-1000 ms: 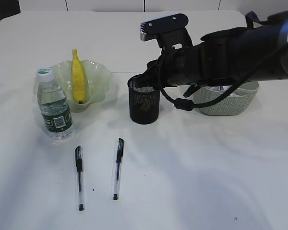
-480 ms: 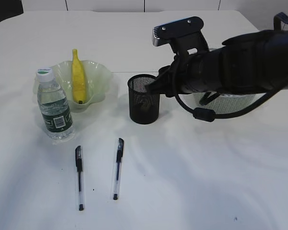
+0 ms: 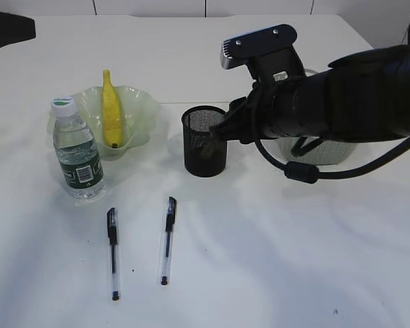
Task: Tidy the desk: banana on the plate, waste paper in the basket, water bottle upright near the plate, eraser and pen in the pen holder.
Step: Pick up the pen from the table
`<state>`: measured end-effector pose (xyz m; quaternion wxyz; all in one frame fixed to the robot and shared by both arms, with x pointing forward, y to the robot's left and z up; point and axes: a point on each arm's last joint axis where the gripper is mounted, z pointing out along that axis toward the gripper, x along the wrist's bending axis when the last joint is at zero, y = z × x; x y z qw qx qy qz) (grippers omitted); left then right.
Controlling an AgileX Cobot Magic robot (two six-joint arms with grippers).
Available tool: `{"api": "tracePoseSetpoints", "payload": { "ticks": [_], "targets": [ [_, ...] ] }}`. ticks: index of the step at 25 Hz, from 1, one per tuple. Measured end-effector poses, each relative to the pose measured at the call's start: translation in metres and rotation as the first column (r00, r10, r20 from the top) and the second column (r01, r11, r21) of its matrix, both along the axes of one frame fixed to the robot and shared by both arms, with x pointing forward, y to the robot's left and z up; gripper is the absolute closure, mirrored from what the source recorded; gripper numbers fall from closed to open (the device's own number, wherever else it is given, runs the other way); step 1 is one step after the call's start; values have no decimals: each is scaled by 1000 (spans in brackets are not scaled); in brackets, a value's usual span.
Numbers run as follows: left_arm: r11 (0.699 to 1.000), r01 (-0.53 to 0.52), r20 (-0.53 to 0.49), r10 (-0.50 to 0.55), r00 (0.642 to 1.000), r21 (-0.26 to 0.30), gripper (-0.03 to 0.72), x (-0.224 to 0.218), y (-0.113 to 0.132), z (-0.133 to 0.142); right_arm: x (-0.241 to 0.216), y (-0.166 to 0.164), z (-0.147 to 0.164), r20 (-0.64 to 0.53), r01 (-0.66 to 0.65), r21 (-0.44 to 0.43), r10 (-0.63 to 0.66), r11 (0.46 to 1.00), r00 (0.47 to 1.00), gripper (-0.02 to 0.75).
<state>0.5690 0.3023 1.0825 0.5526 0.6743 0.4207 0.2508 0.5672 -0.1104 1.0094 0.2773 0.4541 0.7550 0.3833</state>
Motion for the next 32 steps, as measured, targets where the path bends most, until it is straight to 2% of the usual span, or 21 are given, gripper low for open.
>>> {"api": "tracePoseSetpoints", "payload": {
  "ticks": [4,7,11,16,19,25,32],
  "targets": [
    [998,15,23,-16,1000,69,183,-12,-2,13,-4,6,0,1,-18,-4,18,1000,1000,489],
    [995,-16,50,11,999,96,183,-22,-1,26,-5,7,0,1,-20,-5,20,1000,1000,489],
    [995,-78,37,76,996,58,183,-32,0,39,-5,7,-1,-1,-20,-7,20,1000,1000,489],
    [988,-149,-28,148,989,-32,183,-41,2,48,-5,7,-1,0,-22,-9,22,1000,1000,489],
    [984,-171,-70,166,984,-56,183,-45,2,50,-5,7,-1,1,-24,-11,24,1000,1000,489],
    [984,-175,-71,173,982,-19,205,-59,1,58,-5,7,-1,3,-26,-17,26,1000,1000,489],
    [984,-176,-49,175,983,-19,253,-65,-1,64,-5,7,-1,6,-31,-25,31,999,999,489]
  ]
}}
